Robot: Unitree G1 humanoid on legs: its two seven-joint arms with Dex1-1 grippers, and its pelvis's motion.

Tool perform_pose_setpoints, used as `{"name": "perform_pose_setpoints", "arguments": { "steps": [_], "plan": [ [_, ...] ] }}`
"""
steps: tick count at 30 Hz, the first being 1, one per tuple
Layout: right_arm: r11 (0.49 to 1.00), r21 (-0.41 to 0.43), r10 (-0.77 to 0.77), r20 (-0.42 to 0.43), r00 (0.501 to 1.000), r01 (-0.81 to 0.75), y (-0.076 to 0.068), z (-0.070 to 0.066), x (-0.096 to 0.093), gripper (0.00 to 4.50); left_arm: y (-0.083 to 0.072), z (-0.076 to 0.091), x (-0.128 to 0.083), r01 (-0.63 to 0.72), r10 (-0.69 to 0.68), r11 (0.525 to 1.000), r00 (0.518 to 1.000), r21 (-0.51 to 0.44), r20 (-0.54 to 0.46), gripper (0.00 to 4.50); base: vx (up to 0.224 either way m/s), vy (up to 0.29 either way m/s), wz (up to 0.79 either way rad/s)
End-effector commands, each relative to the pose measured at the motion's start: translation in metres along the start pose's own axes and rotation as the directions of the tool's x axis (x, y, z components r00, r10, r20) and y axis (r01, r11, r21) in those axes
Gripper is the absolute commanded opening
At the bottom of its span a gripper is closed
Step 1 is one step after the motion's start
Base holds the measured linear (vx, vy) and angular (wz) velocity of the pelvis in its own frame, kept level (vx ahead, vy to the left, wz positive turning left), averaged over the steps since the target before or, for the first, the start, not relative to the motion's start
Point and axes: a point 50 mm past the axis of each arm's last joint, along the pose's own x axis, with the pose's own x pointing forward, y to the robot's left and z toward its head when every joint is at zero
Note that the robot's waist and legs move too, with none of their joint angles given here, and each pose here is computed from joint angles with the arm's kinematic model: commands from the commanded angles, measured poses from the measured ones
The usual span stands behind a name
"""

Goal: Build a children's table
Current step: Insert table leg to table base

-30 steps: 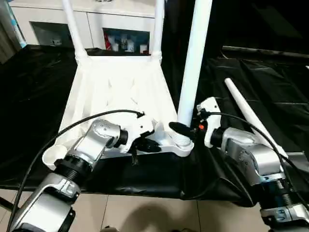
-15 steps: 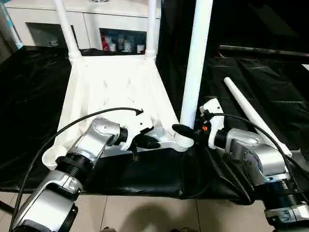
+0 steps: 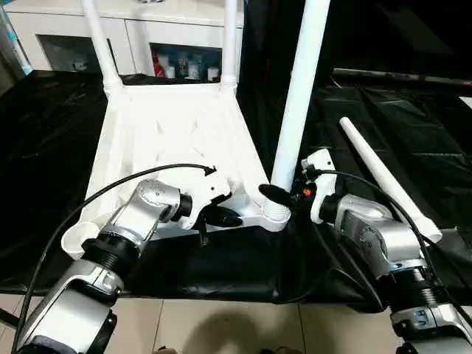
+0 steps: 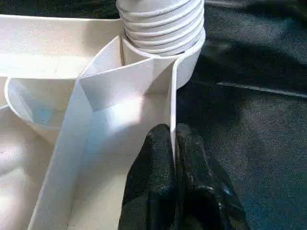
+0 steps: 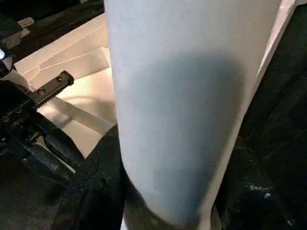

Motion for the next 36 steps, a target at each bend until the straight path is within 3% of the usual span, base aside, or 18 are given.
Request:
{"name": "perform_pose_setpoints", "arguments": {
  "steps": [1,7,14,21,28,36],
  "plan": [
    [0.998,0.057,0.037,0.01,0.999,-0.037,0.003,-0.006,0.0,1.93,0.003,0.01,-0.004,-0.026,0.024,0.999,0.997,0.03,0.066,0.0,0.0,0.0,0.0],
    [0.986,0.163,0.027,0.073,0.997,-0.038,0.002,-0.018,-0.009,1.93,0.006,0.01,-0.006,-0.049,0.046,0.998,0.997,0.033,0.069,0.0,0.0,0.0,0.0],
    [0.982,0.187,-0.055,0.097,0.994,0.036,0.001,-0.04,-0.009,1.93,0.009,0.013,-0.008,-0.061,0.058,0.997,0.996,0.041,0.073,0.0,0.0,0.0,0.0],
    [0.966,0.229,-0.161,0.178,0.971,0.118,-0.005,-0.045,-0.007,1.93,0.011,0.013,-0.01,-0.069,0.066,0.996,0.996,0.051,0.066,0.0,0.0,0.0,0.0],
    [0.973,0.192,-0.169,0.198,0.966,0.131,-0.004,-0.052,-0.012,1.93,0.013,0.014,-0.011,-0.089,0.085,0.994,0.994,0.062,0.067,0.0,0.0,0.0,0.0],
    [0.985,0.054,-0.172,0.183,0.968,0.164,0.003,-0.067,-0.019,1.93,0.014,0.015,-0.01,-0.101,0.096,0.992,0.993,0.069,0.074,0.0,0.0,0.0,0.0]
  ]
}}
